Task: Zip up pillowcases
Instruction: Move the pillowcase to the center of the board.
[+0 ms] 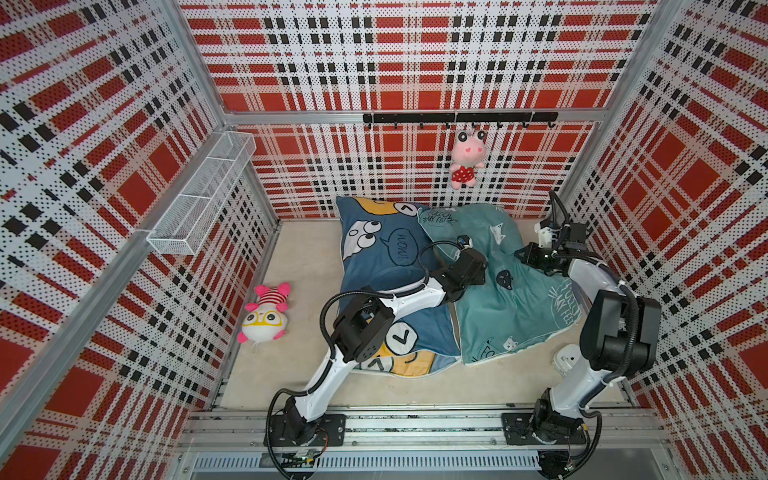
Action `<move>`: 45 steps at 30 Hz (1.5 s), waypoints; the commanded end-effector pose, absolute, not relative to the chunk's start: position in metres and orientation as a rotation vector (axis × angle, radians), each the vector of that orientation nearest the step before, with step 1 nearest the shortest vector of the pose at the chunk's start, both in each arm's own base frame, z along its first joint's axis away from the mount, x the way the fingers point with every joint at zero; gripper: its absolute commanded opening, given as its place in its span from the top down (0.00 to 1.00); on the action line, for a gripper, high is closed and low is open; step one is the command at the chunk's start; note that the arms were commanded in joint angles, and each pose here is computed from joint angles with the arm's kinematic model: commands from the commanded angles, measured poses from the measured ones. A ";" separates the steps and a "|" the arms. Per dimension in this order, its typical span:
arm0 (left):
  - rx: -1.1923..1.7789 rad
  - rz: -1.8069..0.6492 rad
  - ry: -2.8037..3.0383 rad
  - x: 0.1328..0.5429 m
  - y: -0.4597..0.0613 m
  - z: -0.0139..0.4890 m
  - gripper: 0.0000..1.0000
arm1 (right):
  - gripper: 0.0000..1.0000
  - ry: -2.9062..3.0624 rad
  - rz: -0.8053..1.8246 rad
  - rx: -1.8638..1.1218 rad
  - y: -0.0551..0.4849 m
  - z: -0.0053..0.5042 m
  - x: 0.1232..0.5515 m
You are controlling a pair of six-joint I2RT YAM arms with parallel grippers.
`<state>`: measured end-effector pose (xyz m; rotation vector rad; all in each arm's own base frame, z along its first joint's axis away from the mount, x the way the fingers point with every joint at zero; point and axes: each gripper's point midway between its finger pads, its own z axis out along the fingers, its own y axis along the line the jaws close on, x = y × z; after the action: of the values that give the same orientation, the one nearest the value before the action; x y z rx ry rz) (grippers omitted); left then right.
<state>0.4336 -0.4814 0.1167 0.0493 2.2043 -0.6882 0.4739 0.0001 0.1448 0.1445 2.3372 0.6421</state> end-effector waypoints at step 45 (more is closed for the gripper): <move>-0.429 -0.315 2.160 0.561 -0.201 0.049 1.00 | 0.00 2.509 0.844 0.124 0.099 0.083 0.329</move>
<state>0.5360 -0.2341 0.0638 -0.3570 2.2126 -0.3899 0.3517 0.0938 0.1009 0.1624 2.4453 0.8278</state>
